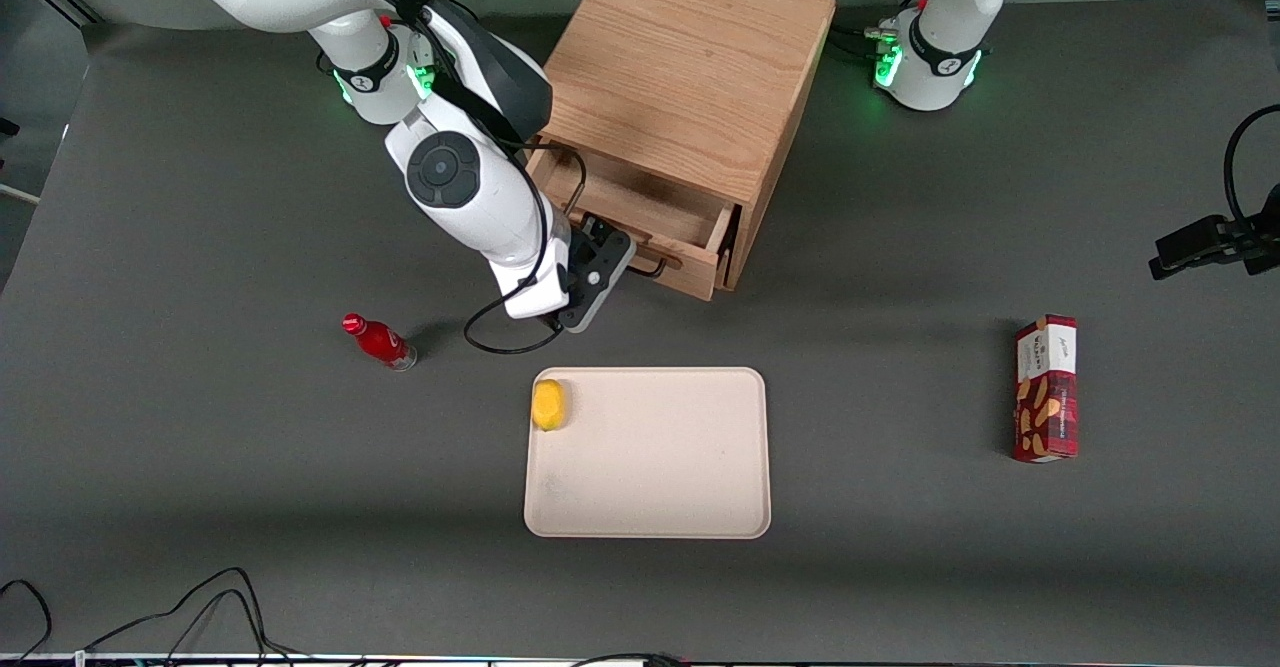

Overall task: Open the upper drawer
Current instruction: 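Pull the upper drawer outward by its handle with the right gripper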

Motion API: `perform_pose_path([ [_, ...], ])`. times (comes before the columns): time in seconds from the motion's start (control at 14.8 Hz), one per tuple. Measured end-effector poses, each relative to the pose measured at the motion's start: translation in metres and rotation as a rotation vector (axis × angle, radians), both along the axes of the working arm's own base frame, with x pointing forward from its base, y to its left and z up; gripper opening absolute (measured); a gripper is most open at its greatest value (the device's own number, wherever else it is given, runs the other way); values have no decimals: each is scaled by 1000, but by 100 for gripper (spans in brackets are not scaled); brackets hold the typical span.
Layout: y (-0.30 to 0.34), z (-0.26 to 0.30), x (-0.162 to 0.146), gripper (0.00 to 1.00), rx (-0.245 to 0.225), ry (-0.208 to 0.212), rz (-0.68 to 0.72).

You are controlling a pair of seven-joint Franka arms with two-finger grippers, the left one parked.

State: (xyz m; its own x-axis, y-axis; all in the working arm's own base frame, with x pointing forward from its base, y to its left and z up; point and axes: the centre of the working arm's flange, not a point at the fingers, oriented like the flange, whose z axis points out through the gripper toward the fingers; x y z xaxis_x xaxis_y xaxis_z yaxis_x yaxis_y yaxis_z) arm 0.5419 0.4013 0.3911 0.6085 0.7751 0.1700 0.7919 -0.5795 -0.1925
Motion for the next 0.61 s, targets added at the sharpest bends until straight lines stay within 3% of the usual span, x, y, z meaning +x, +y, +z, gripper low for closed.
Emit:
perform_pose_path([
  [0.61, -20, -6, 32, 100, -8, -22, -41],
])
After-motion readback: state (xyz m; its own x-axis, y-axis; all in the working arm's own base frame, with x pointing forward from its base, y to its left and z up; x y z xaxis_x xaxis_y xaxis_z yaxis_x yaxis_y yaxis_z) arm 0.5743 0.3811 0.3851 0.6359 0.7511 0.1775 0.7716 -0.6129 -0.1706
